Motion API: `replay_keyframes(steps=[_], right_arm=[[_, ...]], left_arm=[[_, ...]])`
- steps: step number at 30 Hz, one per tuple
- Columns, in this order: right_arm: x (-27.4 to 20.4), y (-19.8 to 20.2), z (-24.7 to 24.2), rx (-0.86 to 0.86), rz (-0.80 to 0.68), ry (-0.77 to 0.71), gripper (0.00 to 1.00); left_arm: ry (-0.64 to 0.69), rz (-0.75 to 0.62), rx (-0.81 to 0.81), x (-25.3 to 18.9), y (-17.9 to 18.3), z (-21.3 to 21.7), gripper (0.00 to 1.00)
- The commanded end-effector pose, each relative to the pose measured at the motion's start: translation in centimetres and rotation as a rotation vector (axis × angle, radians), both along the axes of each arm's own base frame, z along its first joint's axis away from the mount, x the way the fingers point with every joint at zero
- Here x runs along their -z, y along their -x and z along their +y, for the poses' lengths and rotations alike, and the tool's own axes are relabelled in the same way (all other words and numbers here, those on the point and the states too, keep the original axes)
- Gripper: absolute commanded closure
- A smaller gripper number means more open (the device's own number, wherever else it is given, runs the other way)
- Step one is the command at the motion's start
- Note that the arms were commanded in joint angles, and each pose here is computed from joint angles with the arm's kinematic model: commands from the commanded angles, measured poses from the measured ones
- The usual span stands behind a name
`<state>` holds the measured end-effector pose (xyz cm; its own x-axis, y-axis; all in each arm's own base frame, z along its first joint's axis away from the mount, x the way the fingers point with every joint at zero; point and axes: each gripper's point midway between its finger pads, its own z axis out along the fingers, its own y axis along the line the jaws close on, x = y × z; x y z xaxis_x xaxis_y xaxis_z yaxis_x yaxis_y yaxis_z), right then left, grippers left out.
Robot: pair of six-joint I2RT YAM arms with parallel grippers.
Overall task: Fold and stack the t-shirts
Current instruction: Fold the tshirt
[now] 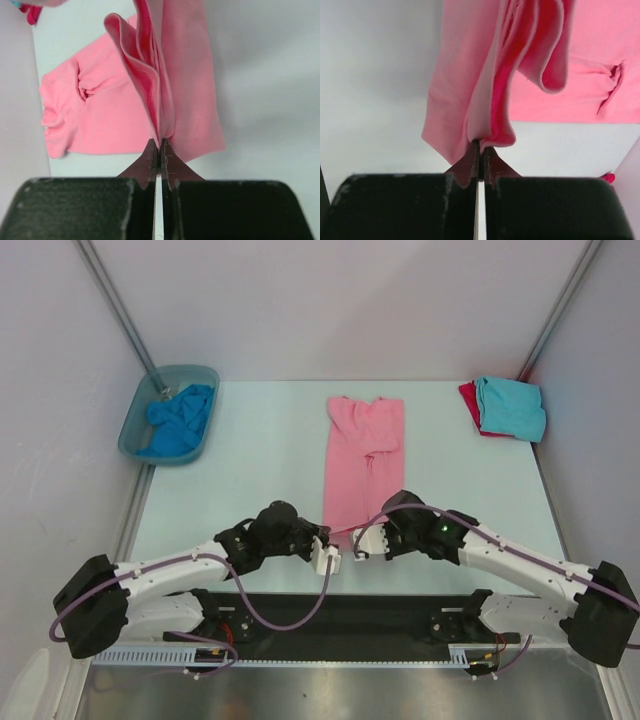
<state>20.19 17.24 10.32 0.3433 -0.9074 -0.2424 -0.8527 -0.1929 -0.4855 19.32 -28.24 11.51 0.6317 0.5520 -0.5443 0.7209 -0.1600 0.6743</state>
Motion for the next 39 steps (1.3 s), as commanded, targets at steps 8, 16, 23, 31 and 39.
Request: replay_keyframes(steps=[8, 16, 23, 31, 39], right_arm=[[-1.7, -7.0, 1.7, 0.116, -0.127, -0.041, 1.00], [-2.3, -10.8, 2.4, 0.138, -0.178, -0.052, 1.00], [-2.4, -13.8, 2.7, 0.165, -0.196, -0.054, 1.00], [-1.4, -15.3, 2.1, 0.194, -0.197, -0.045, 1.00], [-1.4, -18.5, 1.7, 0.235, -0.228, -0.051, 1.00]], left_arm=[[0.039, -0.044, -0.013, -2.0, -4.5, -0.9, 1.00], [0.028, -0.036, -0.008, -1.8, -6.8, -1.4, 1.00], [0.049, -0.044, -0.007, -2.9, -10.4, -3.6, 1.00], [0.054, -0.062, -0.014, -3.4, -14.0, -4.9, 1.00], [0.064, -0.079, -0.072, -3.4, -17.6, -4.8, 1.00]])
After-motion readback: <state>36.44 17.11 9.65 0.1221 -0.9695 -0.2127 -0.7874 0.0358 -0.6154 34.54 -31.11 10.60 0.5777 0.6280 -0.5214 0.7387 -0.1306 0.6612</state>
